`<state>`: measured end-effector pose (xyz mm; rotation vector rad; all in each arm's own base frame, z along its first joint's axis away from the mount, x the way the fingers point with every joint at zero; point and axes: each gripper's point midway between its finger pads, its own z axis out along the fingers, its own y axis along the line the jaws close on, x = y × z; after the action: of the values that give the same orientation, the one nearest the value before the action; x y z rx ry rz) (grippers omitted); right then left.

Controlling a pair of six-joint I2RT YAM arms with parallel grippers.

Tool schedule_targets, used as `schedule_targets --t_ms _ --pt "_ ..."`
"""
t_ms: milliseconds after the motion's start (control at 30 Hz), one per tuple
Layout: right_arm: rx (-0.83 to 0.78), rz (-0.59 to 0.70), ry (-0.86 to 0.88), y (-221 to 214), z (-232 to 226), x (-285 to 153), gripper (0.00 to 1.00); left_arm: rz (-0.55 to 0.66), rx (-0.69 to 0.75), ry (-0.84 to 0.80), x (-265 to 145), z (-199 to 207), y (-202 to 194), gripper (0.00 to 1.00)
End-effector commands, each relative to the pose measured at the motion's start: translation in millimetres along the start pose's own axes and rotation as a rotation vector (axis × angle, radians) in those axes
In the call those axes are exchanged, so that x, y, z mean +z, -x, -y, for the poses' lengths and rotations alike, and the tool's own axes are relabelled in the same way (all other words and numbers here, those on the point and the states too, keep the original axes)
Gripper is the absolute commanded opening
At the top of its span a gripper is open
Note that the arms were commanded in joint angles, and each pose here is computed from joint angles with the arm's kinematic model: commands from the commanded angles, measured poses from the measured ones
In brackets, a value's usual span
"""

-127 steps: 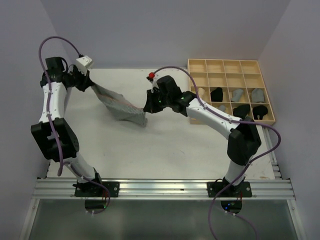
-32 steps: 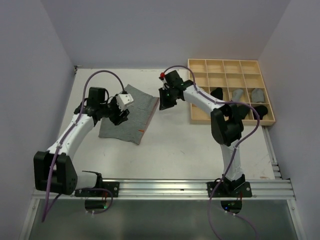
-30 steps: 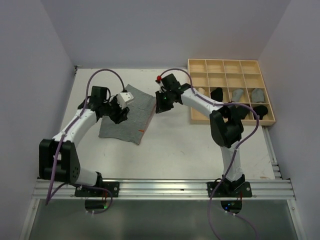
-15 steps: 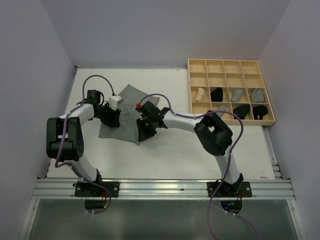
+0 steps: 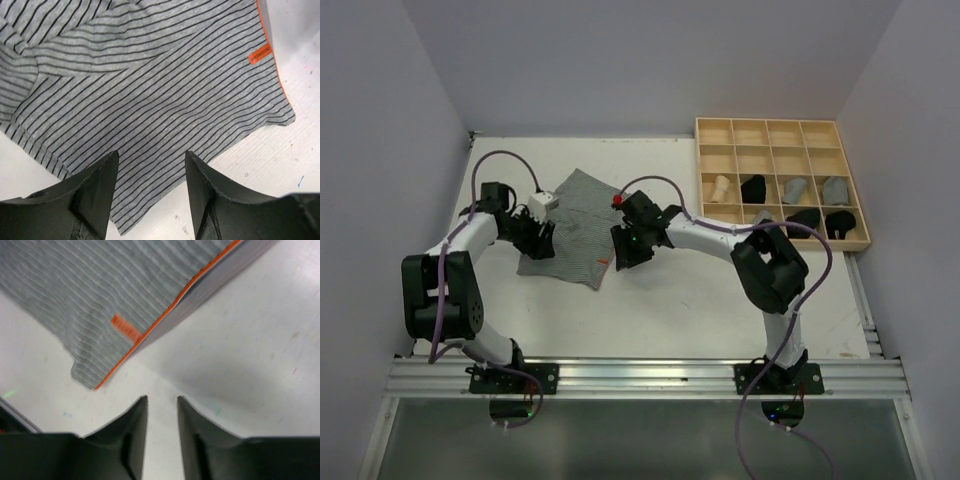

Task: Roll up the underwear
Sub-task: Fold the underwear

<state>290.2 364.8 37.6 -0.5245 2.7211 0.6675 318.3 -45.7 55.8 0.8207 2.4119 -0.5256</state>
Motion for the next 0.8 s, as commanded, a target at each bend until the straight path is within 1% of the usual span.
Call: schedule_targets --t_ms 0,67,133,167,233,267,300,367,400,500,667,733,767 --pt "-0.118 0.084 0.098 -12.2 -56.5 -24.6 0.40 0.022 0.009 0.000 -13.5 -4.4 1.4 0.59" --pt "-0.198 0.108 0.071 -27.6 -76.4 -18.7 0.47 0.024 0.001 0.001 -15.0 -6.3 0.1 0.61" --pt "-0.307 0.135 0.015 -34.3 -89.0 -12.9 0.50 0.031 -0.014 -0.007 -17.7 -9.2 0.3 0.61" --pt "-0.349 0.159 -0.001 -28.5 -97.0 -13.5 0.51 0.031 -0.019 -0.012 -18.2 -10.1 0.0 0.62" --pt "-0.471 0.148 -0.074 -35.3 -95.8 -1.9 0.52 0.031 -0.029 -0.020 -19.6 -13.9 -0.3 0.63" --pt "-0.500 0.189 -0.130 -22.5 -95.4 -3.9 0.52 0.032 -0.033 -0.023 -19.9 -15.1 -0.1 0.63" --pt "-0.552 0.161 -0.169 -26.4 -87.6 4.0 0.52 0.032 -0.031 -0.027 -20.6 -16.2 -0.9 0.63" --pt "-0.600 0.175 -0.209 -20.8 -88.8 6.1 0.52 0.034 -0.026 -0.030 -21.2 -18.2 1.0 0.63" --pt "-0.635 0.170 -0.253 -19.1 -82.0 7.1 0.52 0.034 -0.025 -0.033 -21.6 -18.4 0.5 0.63" --pt "-0.695 0.171 -0.303 -16.3 -76.6 13.0 0.52 0.031 -0.020 -0.052 -20.0 -18.0 0.2 0.63" --pt "-0.757 0.129 -0.310 -21.9 -73.8 29.2 0.50 0.018 -0.025 -0.067 -15.7 -20.3 -0.7 0.63" --pt "-0.775 0.105 -0.294 -28.1 -73.2 36.2 0.44 0.017 -0.030 -0.074 -14.0 -21.3 -1.0 0.63" --pt "-0.808 0.088 -0.298 -30.0 -70.2 38.8 0.41 0.013 -0.035 -0.079 -13.4 -20.8 -2.6 0.63"
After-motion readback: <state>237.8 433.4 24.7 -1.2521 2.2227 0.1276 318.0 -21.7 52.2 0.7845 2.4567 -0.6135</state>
